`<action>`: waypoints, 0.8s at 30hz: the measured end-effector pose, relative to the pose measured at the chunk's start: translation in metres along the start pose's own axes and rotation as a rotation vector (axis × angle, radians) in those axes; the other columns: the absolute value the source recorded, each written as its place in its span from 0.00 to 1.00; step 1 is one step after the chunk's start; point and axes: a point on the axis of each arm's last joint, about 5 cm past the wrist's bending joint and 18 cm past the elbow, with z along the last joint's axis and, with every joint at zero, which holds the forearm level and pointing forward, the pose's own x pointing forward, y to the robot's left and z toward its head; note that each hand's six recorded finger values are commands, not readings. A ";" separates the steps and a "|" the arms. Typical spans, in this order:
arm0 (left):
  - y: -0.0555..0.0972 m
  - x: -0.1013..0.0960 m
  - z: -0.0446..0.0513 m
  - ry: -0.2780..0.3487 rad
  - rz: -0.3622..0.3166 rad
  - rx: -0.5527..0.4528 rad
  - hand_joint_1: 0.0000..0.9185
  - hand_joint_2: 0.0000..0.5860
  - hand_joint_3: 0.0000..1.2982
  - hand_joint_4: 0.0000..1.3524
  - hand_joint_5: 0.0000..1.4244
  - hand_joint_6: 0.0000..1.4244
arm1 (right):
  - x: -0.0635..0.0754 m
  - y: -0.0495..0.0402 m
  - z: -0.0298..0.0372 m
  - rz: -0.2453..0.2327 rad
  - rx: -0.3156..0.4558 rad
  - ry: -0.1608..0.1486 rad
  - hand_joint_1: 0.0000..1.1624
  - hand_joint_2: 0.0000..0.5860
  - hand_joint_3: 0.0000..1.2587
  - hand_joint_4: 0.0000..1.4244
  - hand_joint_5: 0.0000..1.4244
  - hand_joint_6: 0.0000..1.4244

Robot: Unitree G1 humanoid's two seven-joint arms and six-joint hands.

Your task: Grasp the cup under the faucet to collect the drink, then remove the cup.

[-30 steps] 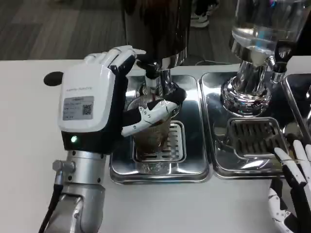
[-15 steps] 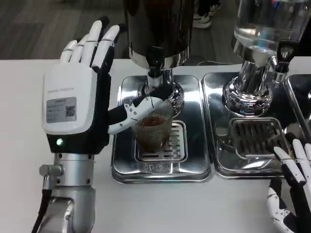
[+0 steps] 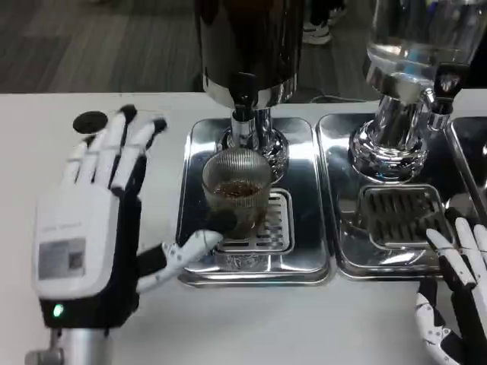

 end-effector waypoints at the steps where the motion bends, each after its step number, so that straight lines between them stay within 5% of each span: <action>1: 0.002 -0.004 -0.0015 0.007 -0.005 0.001 0.00 0.13 0.19 0.00 0.11 0.10 | 0.000 0.0000 0.0001 0.000 0.001 -0.001 0.17 0.91 0.13 0.00 0.00 0.08; 7: 0.014 -0.041 -0.0178 0.038 -0.074 0.066 0.00 0.17 0.19 0.00 0.11 0.10 | 0.001 -0.0009 -0.0002 0.018 -0.011 -0.011 0.17 0.84 0.06 0.00 0.00 0.08; 13: 0.004 -0.069 -0.0357 0.082 -0.179 0.135 0.00 0.17 0.17 0.00 0.10 0.10 | 0.011 -0.0080 0.0024 0.037 -0.031 -0.067 0.17 0.72 0.04 0.00 0.00 0.07; 15: -0.001 -0.081 -0.0359 0.090 -0.247 0.132 0.00 0.17 0.17 0.00 0.10 0.10 | 0.020 -0.0132 0.0060 0.035 -0.034 -0.102 0.17 0.68 0.03 0.00 0.00 0.07; 19: -0.005 -0.087 -0.0355 0.093 -0.272 0.126 0.00 0.16 0.16 0.00 0.09 0.09 | 0.031 -0.0184 0.0133 0.038 -0.021 -0.141 0.20 0.55 0.00 0.00 0.00 0.05; 24: -0.009 -0.091 -0.0352 0.093 -0.289 0.121 0.00 0.15 0.16 0.00 0.09 0.09 | 0.045 -0.0233 0.0283 0.072 0.069 -0.146 0.29 0.48 0.00 0.00 0.00 0.03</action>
